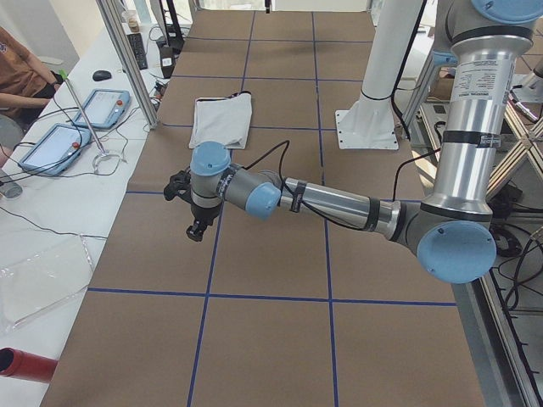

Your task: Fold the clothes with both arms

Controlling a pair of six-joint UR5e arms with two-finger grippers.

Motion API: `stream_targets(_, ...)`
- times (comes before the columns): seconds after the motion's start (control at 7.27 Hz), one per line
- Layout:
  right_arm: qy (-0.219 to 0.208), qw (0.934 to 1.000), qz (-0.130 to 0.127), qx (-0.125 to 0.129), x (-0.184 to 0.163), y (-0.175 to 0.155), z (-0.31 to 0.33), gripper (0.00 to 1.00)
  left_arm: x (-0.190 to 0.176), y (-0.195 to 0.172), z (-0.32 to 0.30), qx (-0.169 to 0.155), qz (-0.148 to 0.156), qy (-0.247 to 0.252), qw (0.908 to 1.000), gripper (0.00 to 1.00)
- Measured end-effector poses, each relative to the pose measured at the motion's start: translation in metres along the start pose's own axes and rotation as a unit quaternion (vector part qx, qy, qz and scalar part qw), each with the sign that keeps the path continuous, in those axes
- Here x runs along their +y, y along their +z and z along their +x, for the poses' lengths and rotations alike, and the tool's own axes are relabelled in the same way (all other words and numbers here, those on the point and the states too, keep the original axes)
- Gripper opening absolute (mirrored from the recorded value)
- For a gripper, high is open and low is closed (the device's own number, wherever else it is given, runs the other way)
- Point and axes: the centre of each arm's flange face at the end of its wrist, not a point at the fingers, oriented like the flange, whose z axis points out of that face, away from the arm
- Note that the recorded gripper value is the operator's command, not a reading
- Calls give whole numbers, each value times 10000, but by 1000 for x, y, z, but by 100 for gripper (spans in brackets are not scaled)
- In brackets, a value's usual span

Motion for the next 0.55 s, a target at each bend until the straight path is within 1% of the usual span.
stream_targets(0.28,93,9999,8,-67,4,-2,6,100,11,3,-5,22,-42,-63,10000,100)
stream_targets(0.55,113,9999,36,-66,5,-4,8,100,13,0,-4,19,-12,-66,10000,100)
